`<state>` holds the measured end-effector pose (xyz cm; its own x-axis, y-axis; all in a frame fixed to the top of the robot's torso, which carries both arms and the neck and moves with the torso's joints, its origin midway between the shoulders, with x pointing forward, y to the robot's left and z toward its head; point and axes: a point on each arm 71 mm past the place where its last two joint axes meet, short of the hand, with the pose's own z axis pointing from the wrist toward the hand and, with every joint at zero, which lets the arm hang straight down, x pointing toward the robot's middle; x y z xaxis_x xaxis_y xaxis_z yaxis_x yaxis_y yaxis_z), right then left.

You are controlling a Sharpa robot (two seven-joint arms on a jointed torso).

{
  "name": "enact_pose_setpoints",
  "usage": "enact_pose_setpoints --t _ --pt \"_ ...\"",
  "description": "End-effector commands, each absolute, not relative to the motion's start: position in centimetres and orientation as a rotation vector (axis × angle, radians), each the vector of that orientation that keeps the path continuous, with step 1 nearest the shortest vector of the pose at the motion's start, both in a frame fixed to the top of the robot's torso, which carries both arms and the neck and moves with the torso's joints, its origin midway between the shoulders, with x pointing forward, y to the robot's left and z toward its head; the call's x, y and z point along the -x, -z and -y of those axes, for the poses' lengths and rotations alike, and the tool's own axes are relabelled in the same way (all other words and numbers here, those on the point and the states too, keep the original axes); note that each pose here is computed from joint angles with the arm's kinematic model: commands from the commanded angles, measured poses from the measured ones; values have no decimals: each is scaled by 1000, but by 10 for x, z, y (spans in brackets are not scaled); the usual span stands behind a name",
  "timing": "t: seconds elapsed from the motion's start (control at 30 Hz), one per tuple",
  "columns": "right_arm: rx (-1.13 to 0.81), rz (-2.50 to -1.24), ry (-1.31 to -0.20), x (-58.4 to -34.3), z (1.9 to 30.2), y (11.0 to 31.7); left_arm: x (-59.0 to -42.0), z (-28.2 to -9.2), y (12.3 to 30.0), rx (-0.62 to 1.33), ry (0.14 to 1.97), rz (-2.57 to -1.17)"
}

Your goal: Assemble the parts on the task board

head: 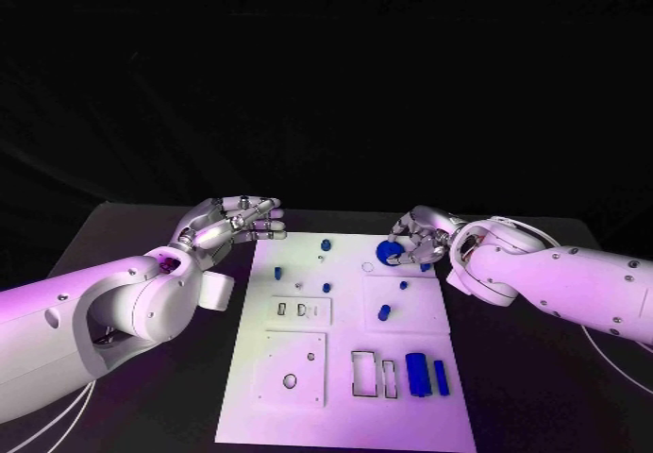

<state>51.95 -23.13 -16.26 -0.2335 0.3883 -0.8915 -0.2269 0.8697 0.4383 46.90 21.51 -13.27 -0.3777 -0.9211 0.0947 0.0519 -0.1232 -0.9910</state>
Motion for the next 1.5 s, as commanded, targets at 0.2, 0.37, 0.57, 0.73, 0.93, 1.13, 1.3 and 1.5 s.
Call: enact_pose_setpoints --t 0.2,0.37,0.57,0.73,0.93,1.13,1.3,1.5 --pt "-100 -1720 -537 -520 235 166 -468 -213 132 1021 1634 -1380" --pt "-99 -1718 -534 -520 236 166 -469 -213 132 1021 1633 -1380" --pt "-95 -1723 -535 -520 234 167 -468 -213 132 1021 1635 -1383" --pt "-79 -1719 -534 -520 232 167 -468 -213 132 1021 1636 -1384" --pt "-49 -1703 -519 -518 229 169 -468 -213 132 1021 1636 -1385" --pt "-51 -1669 -497 -517 229 169 -468 -213 132 1021 1636 -1386" --pt "-32 -1635 -493 -514 226 168 -469 -214 132 1022 1635 -1386" --pt "-7 -1582 -511 -509 220 163 -469 -213 132 1021 1637 -1387"
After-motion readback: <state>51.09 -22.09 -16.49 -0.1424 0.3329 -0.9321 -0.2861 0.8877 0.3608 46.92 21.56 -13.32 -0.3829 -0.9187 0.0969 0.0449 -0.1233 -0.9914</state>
